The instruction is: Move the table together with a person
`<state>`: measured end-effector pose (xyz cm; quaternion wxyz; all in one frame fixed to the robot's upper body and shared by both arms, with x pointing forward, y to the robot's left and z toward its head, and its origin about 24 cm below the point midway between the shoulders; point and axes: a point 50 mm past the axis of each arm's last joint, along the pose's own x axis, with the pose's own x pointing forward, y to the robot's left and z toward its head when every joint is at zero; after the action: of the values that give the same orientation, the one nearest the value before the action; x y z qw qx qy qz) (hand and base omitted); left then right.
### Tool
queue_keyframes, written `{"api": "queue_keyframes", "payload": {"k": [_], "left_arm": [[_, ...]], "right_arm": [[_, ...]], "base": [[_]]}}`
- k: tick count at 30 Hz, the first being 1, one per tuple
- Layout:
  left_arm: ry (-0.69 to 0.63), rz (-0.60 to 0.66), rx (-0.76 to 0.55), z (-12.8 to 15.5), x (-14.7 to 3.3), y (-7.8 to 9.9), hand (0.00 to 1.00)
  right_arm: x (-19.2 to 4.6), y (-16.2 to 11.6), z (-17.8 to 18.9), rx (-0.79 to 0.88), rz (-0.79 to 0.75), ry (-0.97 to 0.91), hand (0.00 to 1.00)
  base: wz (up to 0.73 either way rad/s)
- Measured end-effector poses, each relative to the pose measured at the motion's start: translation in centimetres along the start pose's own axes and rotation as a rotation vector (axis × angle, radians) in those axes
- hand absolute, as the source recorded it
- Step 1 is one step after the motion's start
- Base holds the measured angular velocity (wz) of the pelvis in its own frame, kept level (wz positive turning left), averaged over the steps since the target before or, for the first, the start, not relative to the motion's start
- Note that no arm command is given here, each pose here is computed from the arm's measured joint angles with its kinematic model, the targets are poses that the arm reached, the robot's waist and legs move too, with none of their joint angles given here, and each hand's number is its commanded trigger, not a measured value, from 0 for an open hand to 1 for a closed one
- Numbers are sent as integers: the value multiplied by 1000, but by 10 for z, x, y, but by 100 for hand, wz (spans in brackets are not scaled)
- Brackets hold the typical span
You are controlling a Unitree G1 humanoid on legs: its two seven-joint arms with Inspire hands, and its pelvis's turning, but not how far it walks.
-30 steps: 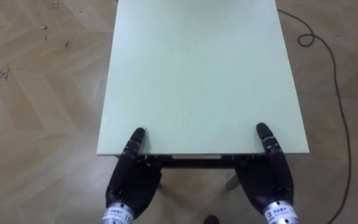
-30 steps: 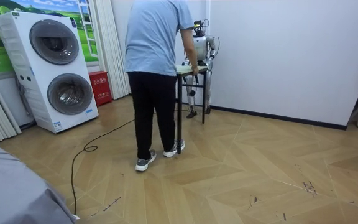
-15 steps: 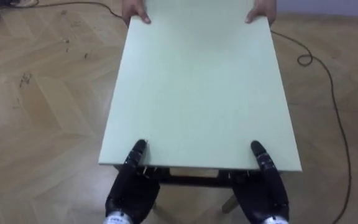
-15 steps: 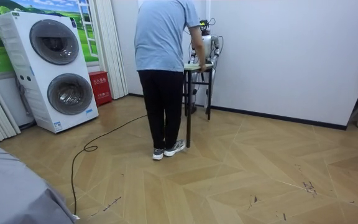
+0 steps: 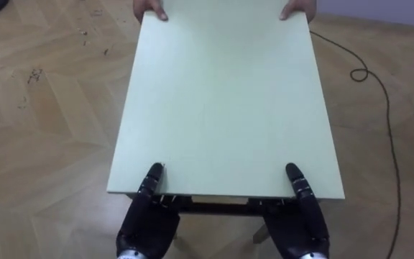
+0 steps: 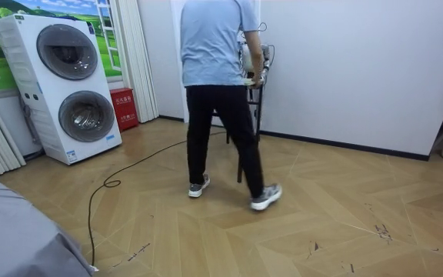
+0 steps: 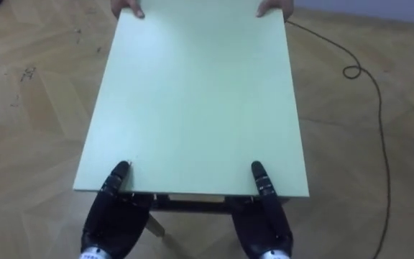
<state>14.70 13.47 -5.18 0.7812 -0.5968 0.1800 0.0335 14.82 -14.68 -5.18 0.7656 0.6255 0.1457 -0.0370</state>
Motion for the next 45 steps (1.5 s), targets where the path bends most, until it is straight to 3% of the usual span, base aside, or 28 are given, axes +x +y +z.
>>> {"api": "queue_keyframes", "payload": {"k": [21, 37, 45], "left_arm": [[-25, -58, -22, 2, -12, 4, 100], [17, -89, -82, -8, -2, -8, 100], [-30, -77, -77, -2, -3, -8, 100]], "right_arm": [[14, 11, 2, -52, 60, 46, 100], [24, 28, 20, -128, 117, -7, 100], [27, 30, 11, -127, 108, 8, 100]], "base": [[38], [71], [16]]}}
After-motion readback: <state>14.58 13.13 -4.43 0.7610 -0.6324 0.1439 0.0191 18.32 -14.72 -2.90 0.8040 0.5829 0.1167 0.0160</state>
